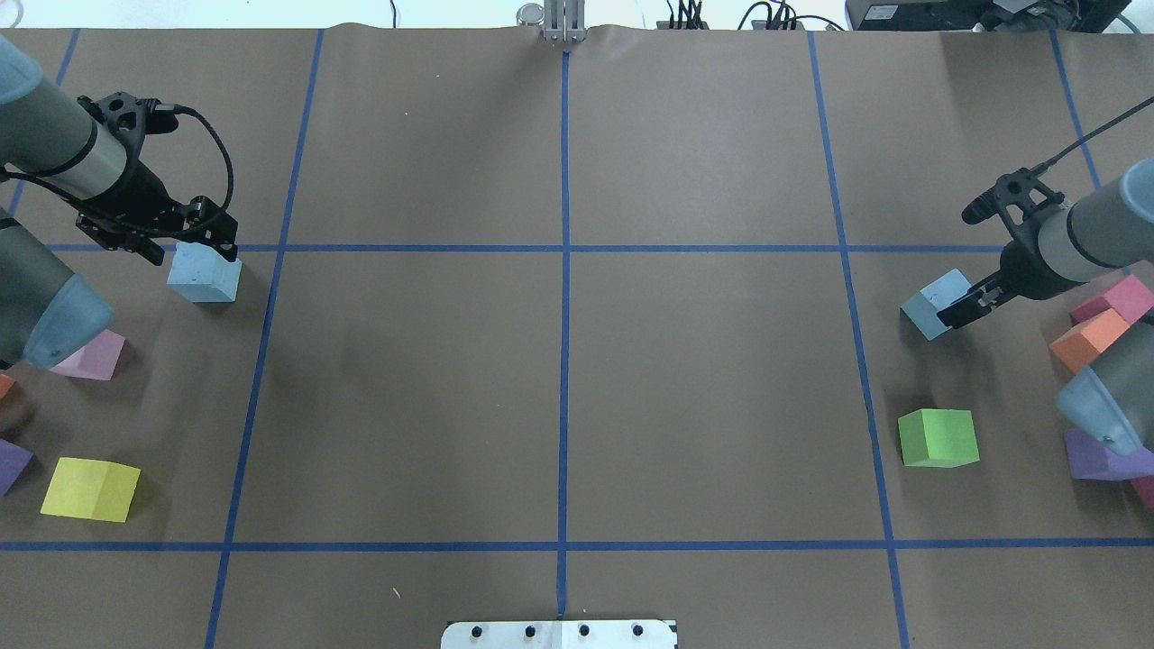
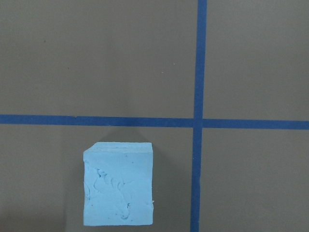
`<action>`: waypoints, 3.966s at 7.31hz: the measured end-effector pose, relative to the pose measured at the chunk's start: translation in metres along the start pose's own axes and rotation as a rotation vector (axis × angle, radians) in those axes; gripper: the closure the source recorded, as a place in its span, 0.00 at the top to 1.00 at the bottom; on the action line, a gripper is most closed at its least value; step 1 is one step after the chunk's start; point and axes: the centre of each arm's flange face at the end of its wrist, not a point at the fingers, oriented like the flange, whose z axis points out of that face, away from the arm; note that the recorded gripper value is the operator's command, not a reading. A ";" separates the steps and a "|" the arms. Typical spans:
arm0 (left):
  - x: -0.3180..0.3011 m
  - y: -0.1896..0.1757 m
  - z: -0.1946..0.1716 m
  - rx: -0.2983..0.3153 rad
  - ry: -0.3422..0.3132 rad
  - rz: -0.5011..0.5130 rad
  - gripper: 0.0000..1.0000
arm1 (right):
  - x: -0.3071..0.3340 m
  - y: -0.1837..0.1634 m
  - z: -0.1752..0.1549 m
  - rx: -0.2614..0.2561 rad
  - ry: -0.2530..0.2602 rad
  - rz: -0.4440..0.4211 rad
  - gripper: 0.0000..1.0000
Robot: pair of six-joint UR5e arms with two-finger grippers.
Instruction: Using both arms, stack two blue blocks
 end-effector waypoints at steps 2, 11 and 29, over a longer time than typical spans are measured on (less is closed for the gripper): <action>0.000 0.000 -0.001 0.001 0.001 -0.001 1.00 | -0.013 -0.009 -0.002 0.005 -0.018 0.019 0.90; -0.003 0.001 0.001 -0.002 -0.003 -0.003 0.99 | -0.033 -0.019 0.023 -0.027 -0.009 -0.004 0.43; -0.039 -0.040 0.064 0.019 -0.029 0.012 0.90 | -0.354 -0.204 -0.080 0.095 -0.031 0.430 0.45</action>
